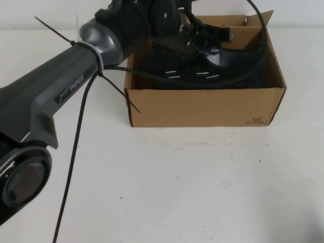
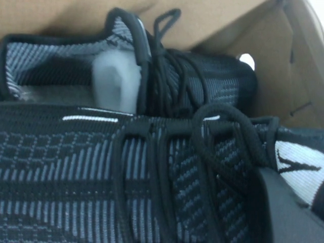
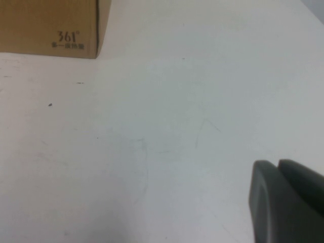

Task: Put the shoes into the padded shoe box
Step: Place the shoe in the shoe box

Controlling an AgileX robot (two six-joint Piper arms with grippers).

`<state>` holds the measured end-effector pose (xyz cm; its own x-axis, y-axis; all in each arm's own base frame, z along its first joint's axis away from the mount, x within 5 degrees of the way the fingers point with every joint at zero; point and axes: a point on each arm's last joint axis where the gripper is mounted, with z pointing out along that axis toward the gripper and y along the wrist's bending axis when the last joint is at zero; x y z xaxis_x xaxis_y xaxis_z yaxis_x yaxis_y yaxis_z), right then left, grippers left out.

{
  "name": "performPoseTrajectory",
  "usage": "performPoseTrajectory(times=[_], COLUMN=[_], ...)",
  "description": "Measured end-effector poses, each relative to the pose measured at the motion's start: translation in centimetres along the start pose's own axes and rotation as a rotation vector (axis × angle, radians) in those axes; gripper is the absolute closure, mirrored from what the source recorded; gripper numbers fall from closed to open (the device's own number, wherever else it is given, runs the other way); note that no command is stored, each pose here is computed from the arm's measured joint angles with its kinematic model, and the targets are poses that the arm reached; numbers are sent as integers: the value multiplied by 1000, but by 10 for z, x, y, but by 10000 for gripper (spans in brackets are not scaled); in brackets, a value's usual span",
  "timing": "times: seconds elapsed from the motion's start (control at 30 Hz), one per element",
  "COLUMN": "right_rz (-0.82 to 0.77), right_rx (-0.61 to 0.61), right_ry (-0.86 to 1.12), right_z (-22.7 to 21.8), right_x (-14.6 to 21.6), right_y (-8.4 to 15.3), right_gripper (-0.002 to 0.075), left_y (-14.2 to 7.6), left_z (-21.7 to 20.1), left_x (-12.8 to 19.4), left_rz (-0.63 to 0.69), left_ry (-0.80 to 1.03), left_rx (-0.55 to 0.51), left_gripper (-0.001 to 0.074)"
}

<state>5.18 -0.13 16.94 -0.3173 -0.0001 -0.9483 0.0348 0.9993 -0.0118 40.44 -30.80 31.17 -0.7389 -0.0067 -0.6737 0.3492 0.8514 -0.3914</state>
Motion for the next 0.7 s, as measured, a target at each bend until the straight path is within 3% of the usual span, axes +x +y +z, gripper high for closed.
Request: performPoseTrajectory(times=[0.27, 0.7], right_rz=[0, 0], right_rx=[0, 0], right_ry=[0, 0], right_z=[0, 0], right_x=[0, 0], right_y=[0, 0], right_gripper=[734, 734], left_y=[-13, -3], left_z=[-9, 25], left_x=[-6, 14], left_rz=[26, -37], left_ry=[9, 111], left_rx=[7, -19], left_gripper=[725, 725])
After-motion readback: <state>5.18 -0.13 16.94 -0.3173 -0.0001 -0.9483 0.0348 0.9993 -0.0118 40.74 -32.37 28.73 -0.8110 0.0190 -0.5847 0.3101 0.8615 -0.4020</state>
